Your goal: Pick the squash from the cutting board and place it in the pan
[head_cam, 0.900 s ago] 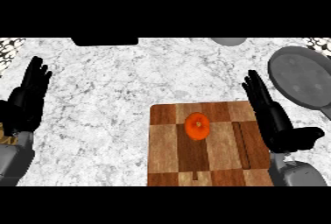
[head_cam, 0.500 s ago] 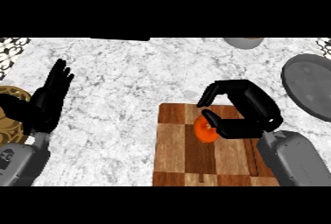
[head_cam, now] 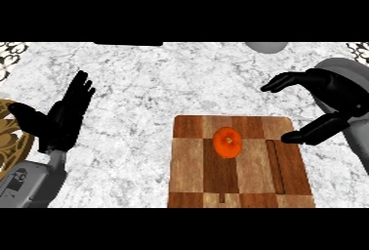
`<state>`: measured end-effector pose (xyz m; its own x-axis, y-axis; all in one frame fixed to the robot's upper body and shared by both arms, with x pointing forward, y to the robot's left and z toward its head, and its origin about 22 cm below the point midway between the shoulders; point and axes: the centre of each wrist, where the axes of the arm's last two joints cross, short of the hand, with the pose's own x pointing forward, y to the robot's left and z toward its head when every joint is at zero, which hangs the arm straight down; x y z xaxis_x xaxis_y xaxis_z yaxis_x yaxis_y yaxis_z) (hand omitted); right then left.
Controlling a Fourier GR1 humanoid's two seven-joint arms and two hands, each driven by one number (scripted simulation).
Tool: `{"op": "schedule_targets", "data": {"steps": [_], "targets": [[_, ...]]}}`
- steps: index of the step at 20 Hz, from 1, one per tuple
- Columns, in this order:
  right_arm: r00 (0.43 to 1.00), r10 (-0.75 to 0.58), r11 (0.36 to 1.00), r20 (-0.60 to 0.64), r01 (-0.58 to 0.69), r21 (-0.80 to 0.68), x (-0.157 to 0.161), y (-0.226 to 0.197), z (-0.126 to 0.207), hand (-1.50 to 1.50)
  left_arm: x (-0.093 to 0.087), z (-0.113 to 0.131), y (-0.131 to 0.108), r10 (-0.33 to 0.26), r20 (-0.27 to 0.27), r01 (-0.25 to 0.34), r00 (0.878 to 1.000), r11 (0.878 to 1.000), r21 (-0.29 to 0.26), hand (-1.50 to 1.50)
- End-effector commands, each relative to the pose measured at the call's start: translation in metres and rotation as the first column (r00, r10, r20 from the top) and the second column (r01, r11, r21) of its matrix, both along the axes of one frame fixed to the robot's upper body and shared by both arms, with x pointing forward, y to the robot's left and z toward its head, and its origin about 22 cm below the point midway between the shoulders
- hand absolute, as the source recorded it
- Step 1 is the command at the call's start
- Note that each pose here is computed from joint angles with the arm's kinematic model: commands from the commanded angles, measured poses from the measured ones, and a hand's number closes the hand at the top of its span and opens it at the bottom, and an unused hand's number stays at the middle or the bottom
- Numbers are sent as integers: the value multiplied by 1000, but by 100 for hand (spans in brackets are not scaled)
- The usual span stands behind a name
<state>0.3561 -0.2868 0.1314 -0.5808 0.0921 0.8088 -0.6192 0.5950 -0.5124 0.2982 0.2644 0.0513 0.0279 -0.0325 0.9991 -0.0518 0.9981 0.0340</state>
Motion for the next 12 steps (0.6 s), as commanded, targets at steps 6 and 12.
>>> {"op": "schedule_targets", "data": {"steps": [6, 12], "targets": [[965, 184, 964, 189, -139, -229, 40, 19, 53, -150, 3, 8, -1, 6, -26, -6, 1000, 1000, -3, 0], [922, 276, 858, 272, -109, -502, 35, 59, 47, -150, -14, 3, 2, 20, -12, -19, 1000, 1000, 16, 0]]}}
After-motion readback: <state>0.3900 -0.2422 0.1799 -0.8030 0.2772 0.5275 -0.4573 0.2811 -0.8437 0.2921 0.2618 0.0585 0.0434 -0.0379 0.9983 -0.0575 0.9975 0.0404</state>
